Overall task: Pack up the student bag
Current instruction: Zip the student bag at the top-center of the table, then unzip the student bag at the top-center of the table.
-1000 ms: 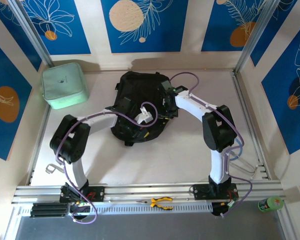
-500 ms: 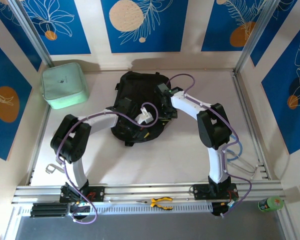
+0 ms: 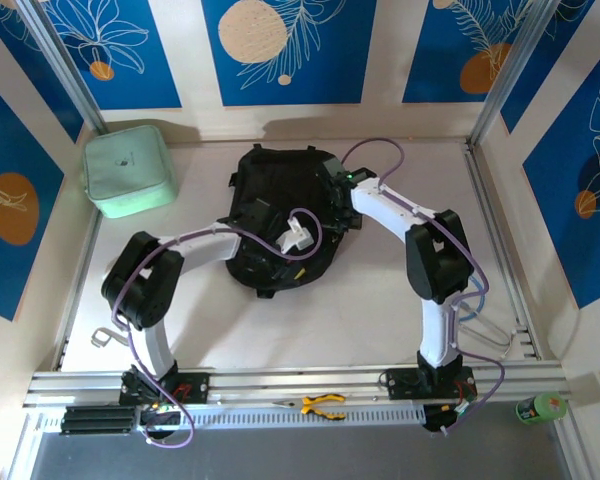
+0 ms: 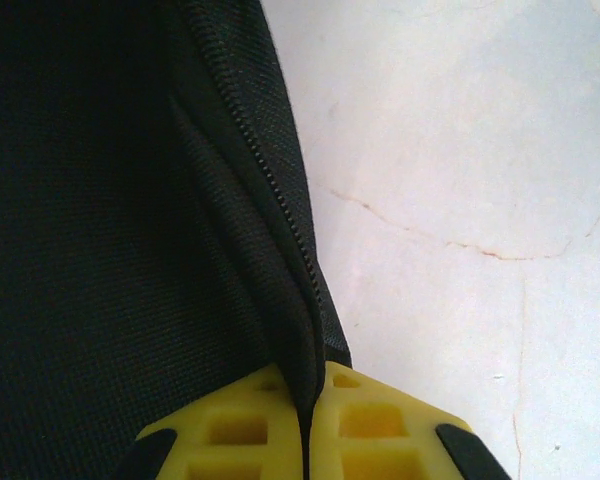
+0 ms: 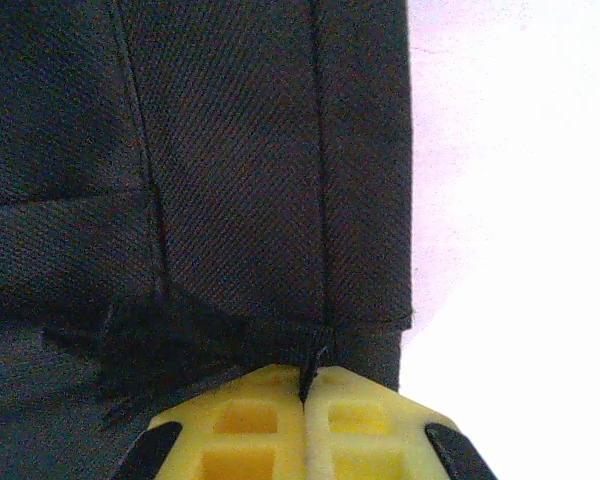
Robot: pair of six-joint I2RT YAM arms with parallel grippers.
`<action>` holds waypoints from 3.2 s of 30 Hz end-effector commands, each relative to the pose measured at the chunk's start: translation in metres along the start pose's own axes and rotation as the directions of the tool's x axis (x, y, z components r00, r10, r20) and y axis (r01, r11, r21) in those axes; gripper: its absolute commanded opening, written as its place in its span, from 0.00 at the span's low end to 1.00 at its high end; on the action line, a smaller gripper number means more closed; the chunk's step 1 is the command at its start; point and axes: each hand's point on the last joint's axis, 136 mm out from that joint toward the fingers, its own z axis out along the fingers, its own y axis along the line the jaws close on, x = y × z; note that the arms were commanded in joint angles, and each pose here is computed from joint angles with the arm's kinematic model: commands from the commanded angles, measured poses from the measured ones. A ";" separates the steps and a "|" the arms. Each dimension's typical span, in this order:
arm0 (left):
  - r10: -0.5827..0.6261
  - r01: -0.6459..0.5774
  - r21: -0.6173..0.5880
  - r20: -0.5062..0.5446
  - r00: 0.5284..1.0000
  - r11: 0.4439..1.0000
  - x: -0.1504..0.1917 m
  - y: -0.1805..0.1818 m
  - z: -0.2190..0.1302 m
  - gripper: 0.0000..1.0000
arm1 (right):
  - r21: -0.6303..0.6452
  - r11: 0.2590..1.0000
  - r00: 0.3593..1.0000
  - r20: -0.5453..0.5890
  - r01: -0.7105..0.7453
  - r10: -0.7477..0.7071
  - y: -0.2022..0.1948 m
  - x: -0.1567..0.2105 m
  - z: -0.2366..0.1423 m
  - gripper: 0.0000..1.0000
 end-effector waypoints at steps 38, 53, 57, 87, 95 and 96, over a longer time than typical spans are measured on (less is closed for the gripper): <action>-0.434 0.576 -0.464 0.383 0.815 0.673 -0.110 0.093 -0.076 0.61 | -0.315 0.918 0.959 0.067 -0.241 0.275 -0.042 -0.007 -0.047 0.57; -0.550 0.676 -0.415 0.392 0.737 0.609 -0.116 0.125 -0.049 0.39 | -0.292 0.925 0.964 0.031 -0.244 0.265 -0.042 -0.006 -0.028 0.58; -0.570 0.689 -0.384 0.388 0.725 0.615 -0.116 0.121 -0.045 0.24 | -0.257 0.937 0.967 0.031 -0.237 0.253 -0.043 -0.005 -0.018 0.58; -0.476 0.649 -0.682 0.472 0.742 0.337 -0.023 0.160 -0.169 0.00 | 0.055 0.958 0.960 0.014 -0.281 0.280 -0.090 0.006 0.033 0.34; -0.476 0.711 -0.572 0.531 0.701 0.409 -0.032 0.152 -0.178 0.38 | -0.050 0.973 0.972 0.059 -0.224 0.227 -0.071 -0.016 0.013 0.38; -0.460 0.716 -0.566 0.550 0.698 0.409 -0.034 0.149 -0.184 0.46 | -0.074 0.974 0.972 0.073 -0.216 0.221 -0.068 -0.019 0.006 0.41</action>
